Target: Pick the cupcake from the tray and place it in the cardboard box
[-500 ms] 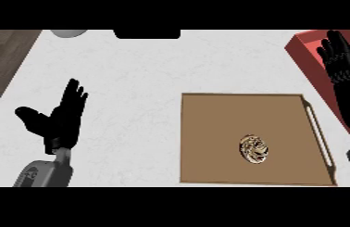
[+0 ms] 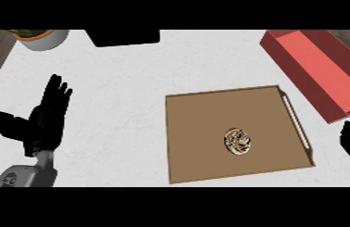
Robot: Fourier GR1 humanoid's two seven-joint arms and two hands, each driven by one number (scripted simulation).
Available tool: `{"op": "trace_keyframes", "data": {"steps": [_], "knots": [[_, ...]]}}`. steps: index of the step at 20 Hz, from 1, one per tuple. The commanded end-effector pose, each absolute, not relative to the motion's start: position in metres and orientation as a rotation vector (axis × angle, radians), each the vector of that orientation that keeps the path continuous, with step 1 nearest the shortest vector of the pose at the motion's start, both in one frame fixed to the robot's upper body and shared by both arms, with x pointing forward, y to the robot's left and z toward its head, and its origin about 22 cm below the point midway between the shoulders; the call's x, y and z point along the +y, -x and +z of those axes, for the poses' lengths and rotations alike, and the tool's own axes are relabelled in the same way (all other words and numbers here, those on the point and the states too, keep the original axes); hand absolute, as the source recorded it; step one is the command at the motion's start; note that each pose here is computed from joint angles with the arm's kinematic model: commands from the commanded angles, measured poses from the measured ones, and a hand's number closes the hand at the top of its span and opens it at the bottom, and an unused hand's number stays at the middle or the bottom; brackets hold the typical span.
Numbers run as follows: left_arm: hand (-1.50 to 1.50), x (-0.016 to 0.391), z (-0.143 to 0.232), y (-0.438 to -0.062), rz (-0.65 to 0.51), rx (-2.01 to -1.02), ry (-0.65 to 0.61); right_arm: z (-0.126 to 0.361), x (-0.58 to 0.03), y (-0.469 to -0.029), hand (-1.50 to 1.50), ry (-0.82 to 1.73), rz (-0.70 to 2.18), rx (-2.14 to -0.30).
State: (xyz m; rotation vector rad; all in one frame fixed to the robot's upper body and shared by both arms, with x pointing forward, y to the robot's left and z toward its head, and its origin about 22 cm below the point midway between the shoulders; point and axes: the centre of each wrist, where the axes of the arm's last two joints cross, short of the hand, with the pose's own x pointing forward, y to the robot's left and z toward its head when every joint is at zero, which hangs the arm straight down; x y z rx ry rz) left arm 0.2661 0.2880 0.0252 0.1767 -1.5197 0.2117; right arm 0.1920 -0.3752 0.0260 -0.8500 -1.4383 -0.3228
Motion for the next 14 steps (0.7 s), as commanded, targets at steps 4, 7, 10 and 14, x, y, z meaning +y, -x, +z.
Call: {"op": "trace_keyframes", "data": {"steps": [4,7,10,14], "knots": [[0.0,0.275,0.04,-0.266,0.153,-1.541,-0.124,0.002,-0.347,-0.089,-1.5,1.189,-0.329,-1.415],[0.0,0.267,0.051,-0.268,0.132,-1.536,-0.082,0.011,-0.322,-0.072,-1.5,1.129,-0.195,-1.373],[0.0,0.266,0.056,-0.272,0.116,-1.559,-0.063,0.044,-0.339,-0.065,-1.5,1.068,-0.001,-1.218],[0.0,0.268,0.066,-0.27,0.106,-1.563,-0.071,0.069,-0.322,-0.056,-1.5,0.863,0.169,-1.073]]}}
